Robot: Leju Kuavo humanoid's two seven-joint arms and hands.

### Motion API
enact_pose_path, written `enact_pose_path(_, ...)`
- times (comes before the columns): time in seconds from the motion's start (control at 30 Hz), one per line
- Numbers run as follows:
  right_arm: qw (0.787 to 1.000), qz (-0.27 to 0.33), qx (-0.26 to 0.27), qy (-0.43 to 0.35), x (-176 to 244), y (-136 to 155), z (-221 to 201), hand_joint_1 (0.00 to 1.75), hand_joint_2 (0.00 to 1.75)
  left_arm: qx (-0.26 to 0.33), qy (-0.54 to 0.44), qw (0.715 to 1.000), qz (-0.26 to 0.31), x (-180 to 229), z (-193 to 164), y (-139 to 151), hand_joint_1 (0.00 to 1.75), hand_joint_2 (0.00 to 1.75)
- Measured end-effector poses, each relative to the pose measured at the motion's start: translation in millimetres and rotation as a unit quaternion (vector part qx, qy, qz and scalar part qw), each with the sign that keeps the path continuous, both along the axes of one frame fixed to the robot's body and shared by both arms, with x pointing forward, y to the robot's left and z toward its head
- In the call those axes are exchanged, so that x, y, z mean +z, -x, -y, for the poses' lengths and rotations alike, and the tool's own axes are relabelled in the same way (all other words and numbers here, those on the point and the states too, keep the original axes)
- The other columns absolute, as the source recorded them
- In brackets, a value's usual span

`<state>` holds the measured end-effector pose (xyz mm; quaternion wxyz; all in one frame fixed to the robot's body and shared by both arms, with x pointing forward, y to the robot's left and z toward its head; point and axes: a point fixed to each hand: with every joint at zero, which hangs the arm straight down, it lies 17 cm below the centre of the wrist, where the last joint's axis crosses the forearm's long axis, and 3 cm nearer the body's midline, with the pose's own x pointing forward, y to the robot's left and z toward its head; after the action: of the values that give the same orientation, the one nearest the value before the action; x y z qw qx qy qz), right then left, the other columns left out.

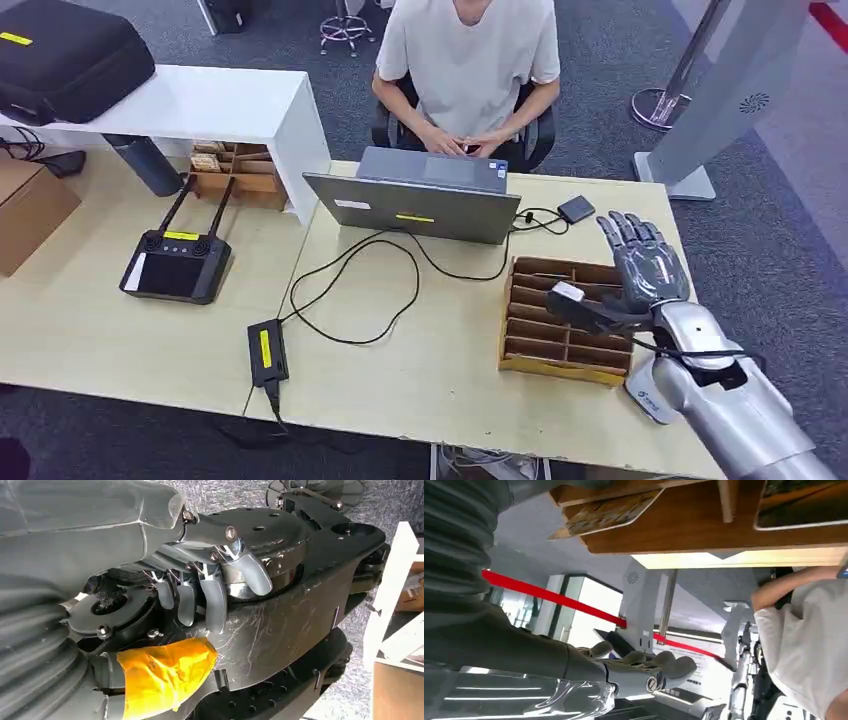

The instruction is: Pass the card to the sensor for recognition and then transmit it.

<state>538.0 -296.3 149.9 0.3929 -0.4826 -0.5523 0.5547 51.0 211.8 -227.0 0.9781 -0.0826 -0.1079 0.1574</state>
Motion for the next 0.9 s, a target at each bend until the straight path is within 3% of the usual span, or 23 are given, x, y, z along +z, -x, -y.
enact_pose_path(0.2,1.0,0.0,-0.011,0.002,-2.8,-2.2,10.9,0.0,1.75,0.0,-0.001,1.0,-0.001,-0.2,-0.6,0.5,0.0,1.75)
enact_pose_path(0.23,1.0,0.0,-0.011,0.002,-2.8,-2.3,11.3,0.24,1.75,0.0,-0.001,1.0,-0.001,-0.2,-0.6,0.5,0.0,1.75)
enact_pose_path(0.27,1.0,-0.001,-0.012,0.003,-3.4,-2.4,12.2,0.24,1.75,0.0,-0.002,1.0,-0.001,-0.3,-1.0,0.5,0.0,1.75)
enact_pose_path(0.3,1.0,-0.002,-0.012,0.003,-3.7,-2.5,12.5,1.75,1.75,0.0,-0.002,1.0,-0.001,-0.4,-1.0,0.6,0.0,1.75)
enact_pose_path(0.73,1.0,-0.009,-0.013,0.002,-9.3,-1.1,14.7,1.75,1.75,0.0,-0.004,1.0,-0.002,-0.6,-1.1,0.6,0.0,1.75)
enact_pose_path(0.9,1.0,-0.009,-0.015,0.0,-8.4,-1.9,15.2,1.55,1.75,0.001,-0.004,1.0,-0.001,-0.5,-0.5,0.3,0.0,1.75)
